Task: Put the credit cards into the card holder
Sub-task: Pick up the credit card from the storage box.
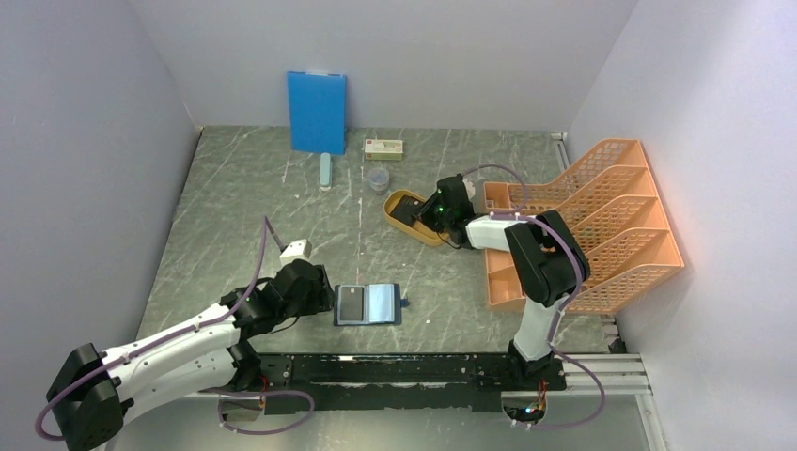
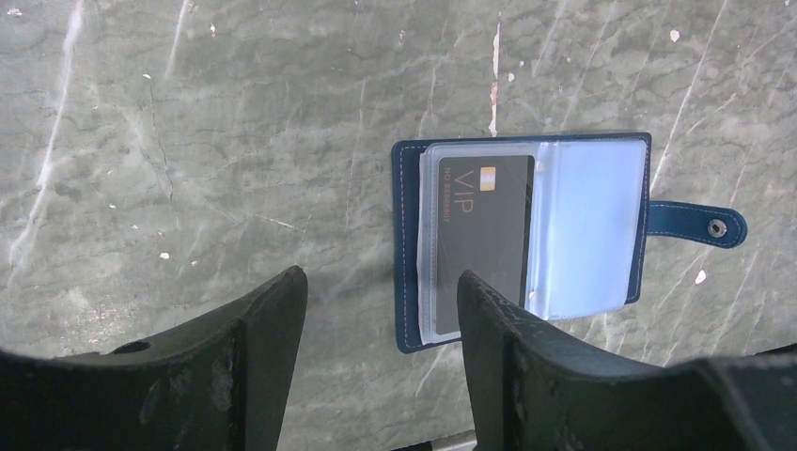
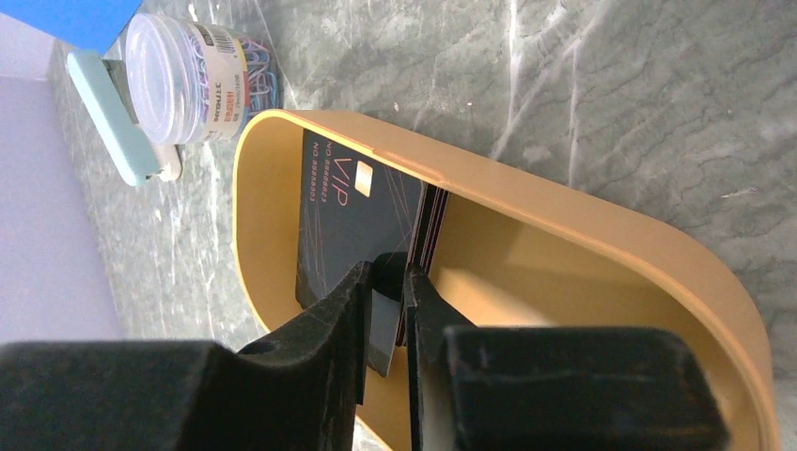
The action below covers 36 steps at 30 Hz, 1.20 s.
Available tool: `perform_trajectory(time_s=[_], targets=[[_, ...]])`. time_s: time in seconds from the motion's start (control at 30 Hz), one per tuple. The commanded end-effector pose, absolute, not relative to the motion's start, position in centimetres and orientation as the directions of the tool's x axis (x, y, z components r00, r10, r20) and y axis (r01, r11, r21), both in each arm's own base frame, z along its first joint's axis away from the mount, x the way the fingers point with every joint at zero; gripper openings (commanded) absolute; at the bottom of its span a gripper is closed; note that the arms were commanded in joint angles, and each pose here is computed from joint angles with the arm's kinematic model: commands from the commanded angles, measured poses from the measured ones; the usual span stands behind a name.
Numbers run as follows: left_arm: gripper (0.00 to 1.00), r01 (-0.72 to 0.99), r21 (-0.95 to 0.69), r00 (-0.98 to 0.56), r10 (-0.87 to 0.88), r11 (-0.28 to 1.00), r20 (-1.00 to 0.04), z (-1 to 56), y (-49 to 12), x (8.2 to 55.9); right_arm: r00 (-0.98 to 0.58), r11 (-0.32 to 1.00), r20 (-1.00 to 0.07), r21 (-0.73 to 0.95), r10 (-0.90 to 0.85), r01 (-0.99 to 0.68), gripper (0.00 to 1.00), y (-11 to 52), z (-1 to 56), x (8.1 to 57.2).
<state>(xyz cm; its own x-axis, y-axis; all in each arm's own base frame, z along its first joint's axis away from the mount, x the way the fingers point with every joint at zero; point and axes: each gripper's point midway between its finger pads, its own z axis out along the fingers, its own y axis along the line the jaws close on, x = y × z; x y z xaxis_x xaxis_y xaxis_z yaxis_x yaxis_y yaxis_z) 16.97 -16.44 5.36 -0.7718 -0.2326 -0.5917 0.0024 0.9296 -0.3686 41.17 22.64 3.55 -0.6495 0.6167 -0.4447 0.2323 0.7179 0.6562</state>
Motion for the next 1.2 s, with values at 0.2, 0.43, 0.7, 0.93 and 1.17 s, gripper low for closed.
perform_trajectory(time_s=[0.2,0.43,0.7,0.93,1.17], targets=[[0.64,0.001,-0.39,-0.77,-0.248,0.921,-0.588,5.3,-16.7,17.0,-0.651,0.725,-0.443,0.641,0.617,0.25,0.09,21.7,3.5,40.5],[0.64,0.002,-0.392,-0.769,-0.249,0.92,-0.589,5.4,-16.8,17.1,-0.641,0.71,-0.435,0.657,0.632,0.254,0.0,21.8,4.3,40.5],[0.64,0.002,-0.393,-0.767,-0.251,0.919,-0.591,5.4,-16.7,17.0,-0.633,0.697,-0.433,0.673,0.642,0.246,0.0,21.9,4.8,40.7],[0.64,0.0,-0.39,-0.771,-0.248,0.921,-0.586,5.1,-16.6,16.9,-0.666,0.708,-0.405,0.652,0.627,0.27,0.01,21.9,3.0,40.3],[0.64,0.003,-0.389,-0.771,-0.246,0.921,-0.587,5.1,-16.6,16.9,-0.675,0.717,-0.404,0.642,0.617,0.272,0.23,21.8,2.4,40.2]])
